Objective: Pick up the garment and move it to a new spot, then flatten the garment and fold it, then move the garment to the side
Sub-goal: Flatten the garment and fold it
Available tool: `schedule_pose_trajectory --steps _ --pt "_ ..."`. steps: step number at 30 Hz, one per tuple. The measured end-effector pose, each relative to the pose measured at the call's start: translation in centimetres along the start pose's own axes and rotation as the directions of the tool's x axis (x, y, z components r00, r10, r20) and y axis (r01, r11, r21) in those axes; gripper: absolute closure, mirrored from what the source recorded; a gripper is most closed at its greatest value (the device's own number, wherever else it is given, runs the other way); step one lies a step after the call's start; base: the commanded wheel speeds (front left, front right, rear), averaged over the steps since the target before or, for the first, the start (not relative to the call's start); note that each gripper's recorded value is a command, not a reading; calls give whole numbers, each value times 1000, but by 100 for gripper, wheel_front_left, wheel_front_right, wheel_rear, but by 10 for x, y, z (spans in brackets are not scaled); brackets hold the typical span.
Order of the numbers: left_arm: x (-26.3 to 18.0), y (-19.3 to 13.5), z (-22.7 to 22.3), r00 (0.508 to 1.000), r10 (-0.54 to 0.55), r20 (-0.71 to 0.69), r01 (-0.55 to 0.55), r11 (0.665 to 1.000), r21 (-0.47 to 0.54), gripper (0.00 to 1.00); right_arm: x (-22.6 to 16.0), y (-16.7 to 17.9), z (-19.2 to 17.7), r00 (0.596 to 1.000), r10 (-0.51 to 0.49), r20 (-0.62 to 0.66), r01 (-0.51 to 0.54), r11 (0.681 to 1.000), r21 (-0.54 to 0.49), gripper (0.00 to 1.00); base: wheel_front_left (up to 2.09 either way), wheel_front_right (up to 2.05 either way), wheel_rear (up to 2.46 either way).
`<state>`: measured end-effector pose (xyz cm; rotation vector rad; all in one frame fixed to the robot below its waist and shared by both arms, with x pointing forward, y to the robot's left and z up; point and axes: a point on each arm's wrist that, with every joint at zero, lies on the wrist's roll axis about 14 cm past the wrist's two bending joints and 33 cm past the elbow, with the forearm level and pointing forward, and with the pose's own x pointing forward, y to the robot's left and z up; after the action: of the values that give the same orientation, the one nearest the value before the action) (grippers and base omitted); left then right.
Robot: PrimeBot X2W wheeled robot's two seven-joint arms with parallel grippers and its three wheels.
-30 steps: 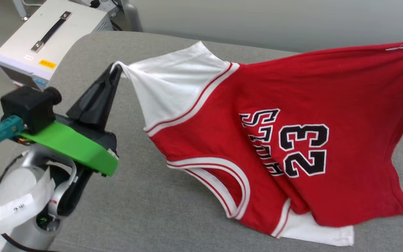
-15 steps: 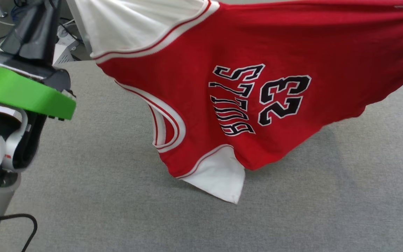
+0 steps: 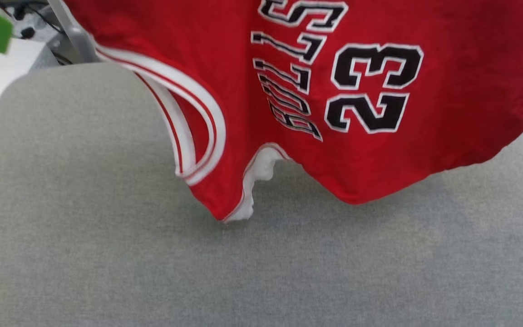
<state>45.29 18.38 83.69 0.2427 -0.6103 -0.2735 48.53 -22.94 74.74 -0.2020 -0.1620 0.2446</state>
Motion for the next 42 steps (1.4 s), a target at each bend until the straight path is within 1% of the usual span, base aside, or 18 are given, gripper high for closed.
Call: schedule_pose_trajectory --steps 6,13,15,18,21,24,28,30,34,37,40,41,42 --pt "35 9 -35 996 -41 -76 44 998 44 100 32 -16 -7 999 -36 11 37 999 -32 100 0 0 0" --pt "82 19 -94 983 -72 -171 92 989 112 100 89 -41 -31 996 -94 -1 93 993 -75 100 0 0 0" --pt "100 25 -110 982 -59 -180 84 987 136 100 109 -46 -43 994 -110 -4 109 989 -99 100 0 0 0" --pt "123 35 -133 982 -25 -189 52 989 138 100 135 -51 -58 991 -133 2 132 978 -159 100 0 0 0" --pt "144 42 -153 984 6 -178 21 989 149 100 159 -57 -74 988 -157 6 156 973 -170 100 0 0 0" --pt "162 43 -171 988 20 -151 2 989 146 100 181 -62 -86 984 -176 25 178 968 -175 100 0 0 0" --pt "175 44 -199 992 41 -120 -24 990 136 100 206 -65 -102 979 -199 46 205 962 -183 100 0 0 0" --pt "174 44 -221 991 49 -126 -34 992 122 100 215 -63 -112 978 -201 50 207 961 -183 100 0 0 0" --pt "162 38 -264 988 44 -145 -28 994 106 100 230 -47 -149 983 -179 32 182 970 -162 100 0 0 0" --pt "140 26 -304 975 23 -221 -5 997 79 100 235 -33 -171 987 -158 21 159 979 -129 100 0 0 0" --pt "112 8 -337 955 0 -296 2 1000 6 100 233 -9 -201 994 -106 -21 102 987 -127 100 0 0 0" --pt "86 -14 -353 937 -42 -347 24 998 -56 100 221 20 -231 996 -41 -76 32 993 -118 100 0 0 0" --pt "77 -22 -355 932 -58 -358 32 996 -77 100 215 25 -237 996 -30 -85 21 994 -106 100 0 0 0"
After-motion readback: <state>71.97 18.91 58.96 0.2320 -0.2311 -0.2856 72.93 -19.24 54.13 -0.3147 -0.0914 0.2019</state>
